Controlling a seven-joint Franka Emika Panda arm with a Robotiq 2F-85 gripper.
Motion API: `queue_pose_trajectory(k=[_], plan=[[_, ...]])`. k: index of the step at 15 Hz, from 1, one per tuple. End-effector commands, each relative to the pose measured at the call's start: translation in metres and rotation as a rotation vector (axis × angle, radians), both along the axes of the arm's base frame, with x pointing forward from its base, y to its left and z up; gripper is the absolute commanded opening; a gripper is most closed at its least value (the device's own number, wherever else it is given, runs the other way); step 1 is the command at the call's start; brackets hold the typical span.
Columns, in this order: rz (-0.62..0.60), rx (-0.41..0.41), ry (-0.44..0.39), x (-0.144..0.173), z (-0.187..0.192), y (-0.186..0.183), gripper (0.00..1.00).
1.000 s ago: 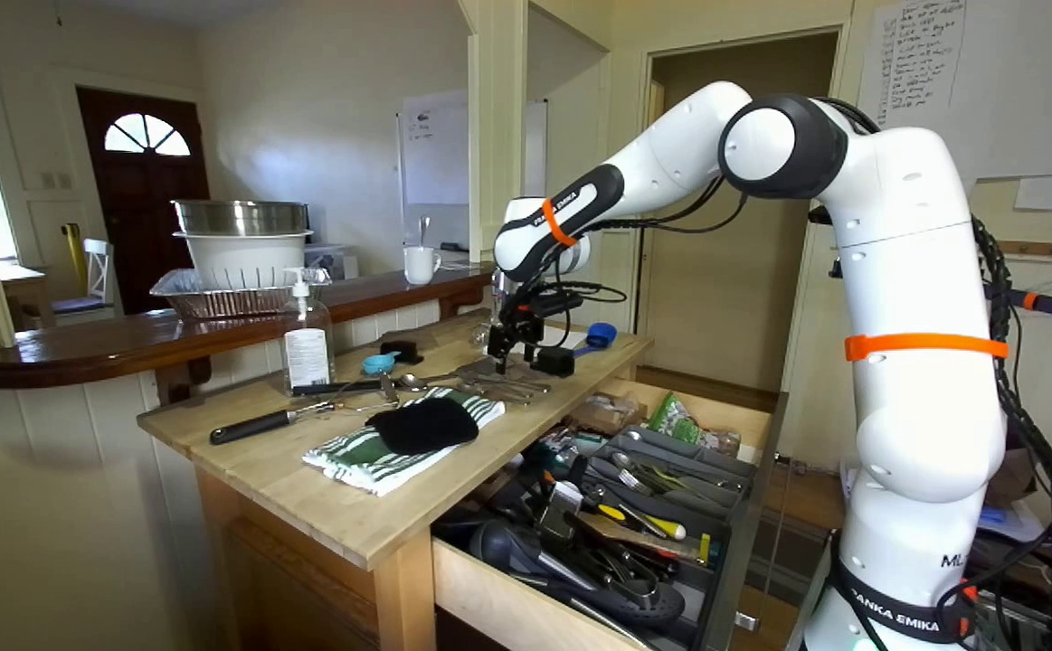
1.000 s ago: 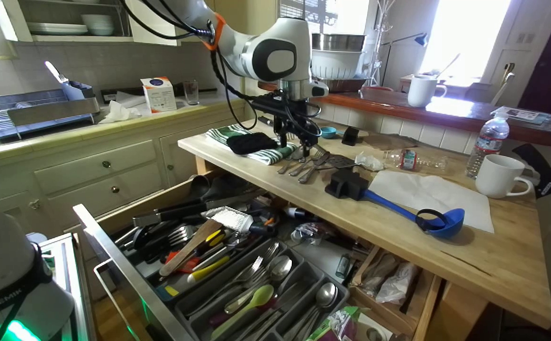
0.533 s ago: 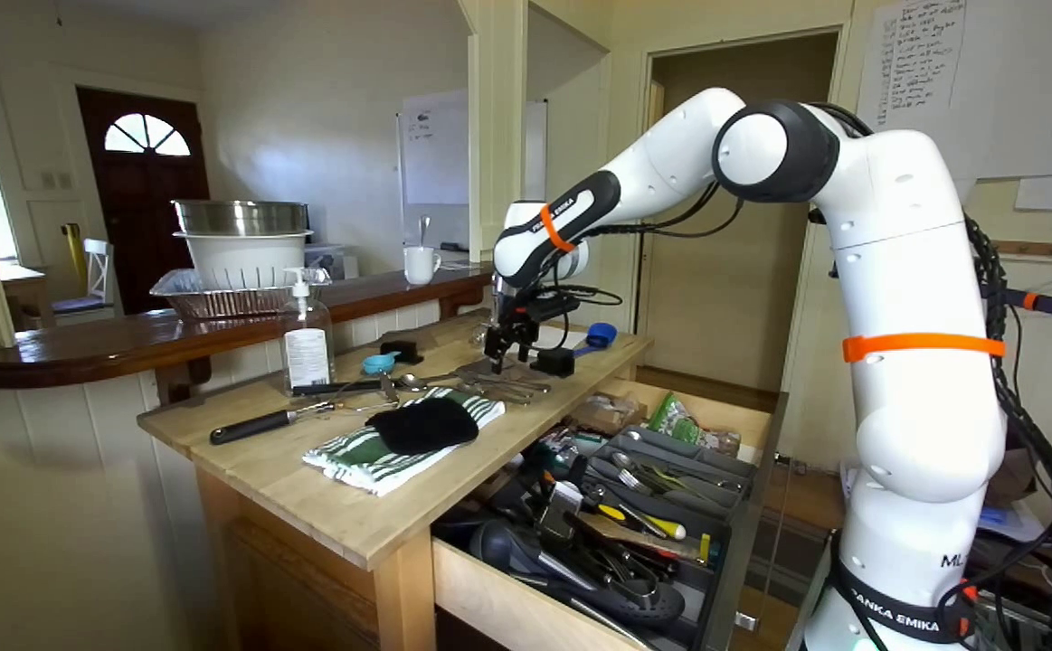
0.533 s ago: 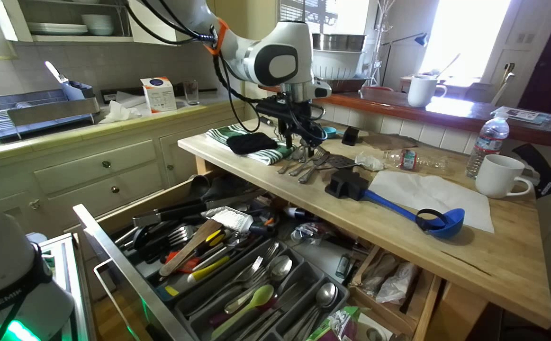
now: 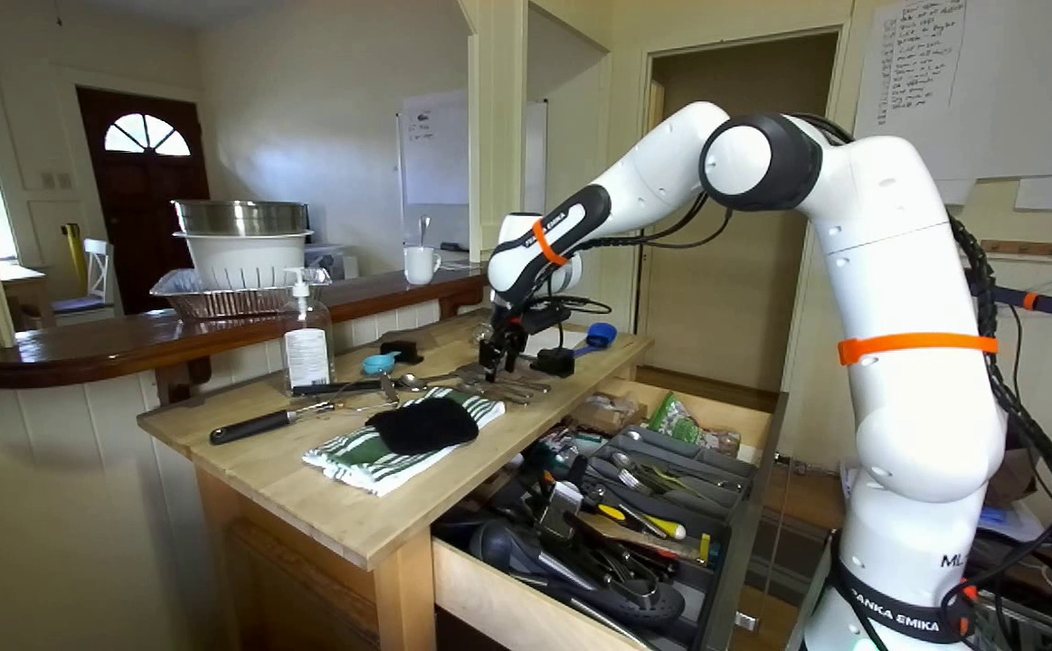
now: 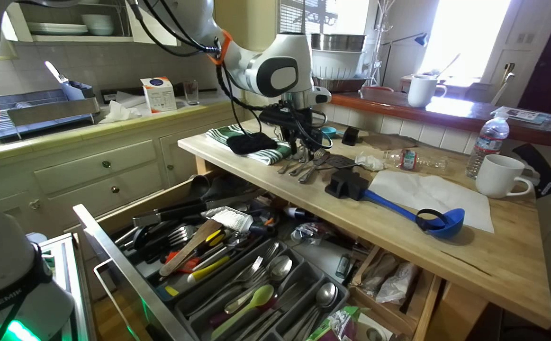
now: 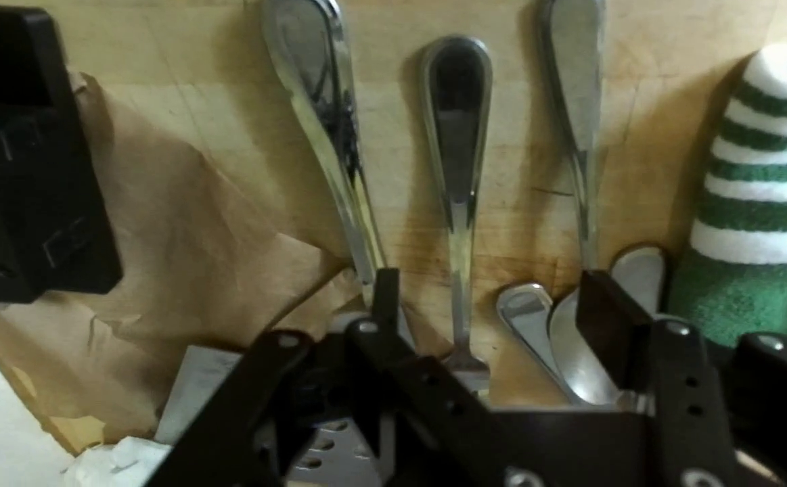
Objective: Move the fork to the right
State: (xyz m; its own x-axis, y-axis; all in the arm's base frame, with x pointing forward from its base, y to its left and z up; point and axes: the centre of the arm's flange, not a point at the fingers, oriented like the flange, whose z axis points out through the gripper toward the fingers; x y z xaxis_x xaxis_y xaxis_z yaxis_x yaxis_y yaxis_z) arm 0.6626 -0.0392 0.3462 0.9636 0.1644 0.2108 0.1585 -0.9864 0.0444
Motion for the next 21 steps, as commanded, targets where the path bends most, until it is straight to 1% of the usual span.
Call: queue_pose_trajectory(k=[1, 3, 4, 5, 6, 8, 9, 10, 12, 13, 14, 15, 17, 18, 21], plan=[[0.032, 0.016, -0.041, 0.015, -0.012, -0.001, 0.64], [0.035, 0.011, -0.048, 0.017, -0.016, -0.001, 0.55], [0.036, 0.012, -0.052, 0.018, -0.018, -0.002, 0.56], [0.035, 0.016, -0.055, 0.019, -0.019, -0.002, 0.49], [0.036, 0.02, -0.057, 0.019, -0.02, -0.003, 0.49], [0.041, 0.025, -0.056, 0.019, -0.022, -0.003, 0.38], [0.042, 0.026, -0.057, 0.02, -0.022, -0.003, 0.37], [0.043, 0.026, -0.057, 0.02, -0.022, -0.002, 0.3], [0.042, 0.028, -0.055, 0.021, -0.023, -0.002, 0.3], [0.04, 0.031, -0.052, 0.02, -0.022, -0.002, 0.21], [0.04, 0.029, -0.053, 0.02, -0.023, -0.002, 0.23], [0.04, 0.031, -0.05, 0.02, -0.024, -0.002, 0.2], [0.039, 0.031, -0.051, 0.02, -0.025, -0.004, 0.22], [0.038, 0.036, -0.054, 0.019, -0.026, -0.005, 0.21], [0.04, 0.042, -0.053, 0.019, -0.028, -0.006, 0.27]])
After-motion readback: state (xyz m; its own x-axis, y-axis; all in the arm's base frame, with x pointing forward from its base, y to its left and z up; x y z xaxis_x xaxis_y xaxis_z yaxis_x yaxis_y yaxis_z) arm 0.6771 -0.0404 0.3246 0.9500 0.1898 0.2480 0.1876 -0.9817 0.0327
